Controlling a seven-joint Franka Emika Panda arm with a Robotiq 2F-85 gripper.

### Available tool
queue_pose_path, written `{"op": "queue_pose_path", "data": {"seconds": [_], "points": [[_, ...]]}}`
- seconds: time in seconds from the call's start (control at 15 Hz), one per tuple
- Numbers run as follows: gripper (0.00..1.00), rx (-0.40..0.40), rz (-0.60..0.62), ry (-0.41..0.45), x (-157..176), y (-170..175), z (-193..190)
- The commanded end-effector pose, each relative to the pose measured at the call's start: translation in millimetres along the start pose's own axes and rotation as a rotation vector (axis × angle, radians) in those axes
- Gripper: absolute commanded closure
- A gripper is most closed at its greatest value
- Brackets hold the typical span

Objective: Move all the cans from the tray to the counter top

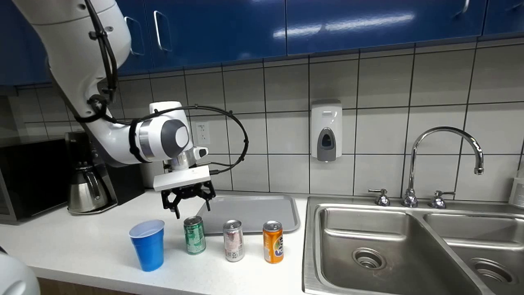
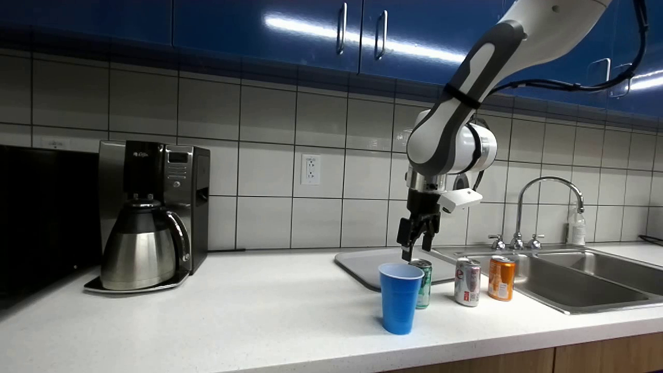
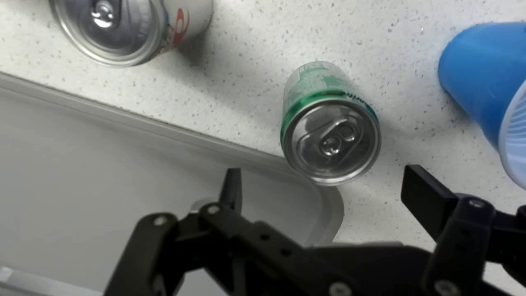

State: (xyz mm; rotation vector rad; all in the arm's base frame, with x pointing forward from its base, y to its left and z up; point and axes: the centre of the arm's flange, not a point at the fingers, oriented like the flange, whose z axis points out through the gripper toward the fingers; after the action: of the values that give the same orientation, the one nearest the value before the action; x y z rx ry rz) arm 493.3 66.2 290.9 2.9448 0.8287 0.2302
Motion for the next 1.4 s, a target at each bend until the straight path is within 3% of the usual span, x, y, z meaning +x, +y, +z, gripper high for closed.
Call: {"op": "queue_pose_path", "data": {"seconds": [0.0, 0.73, 1.2, 1.33], "points": [[0.0, -0.044, 0.018, 0.039, -0.3, -6.1, -29.6], [0.0, -0.133, 0.05, 0.115, 1.0, -31.0, -80.7], [0.0, -0.124, 0.096, 0.119, -11.0, -50.3, -90.1], [0.0, -0.116, 0.075, 0.124, -1.8, -40.6, -80.4]]}}
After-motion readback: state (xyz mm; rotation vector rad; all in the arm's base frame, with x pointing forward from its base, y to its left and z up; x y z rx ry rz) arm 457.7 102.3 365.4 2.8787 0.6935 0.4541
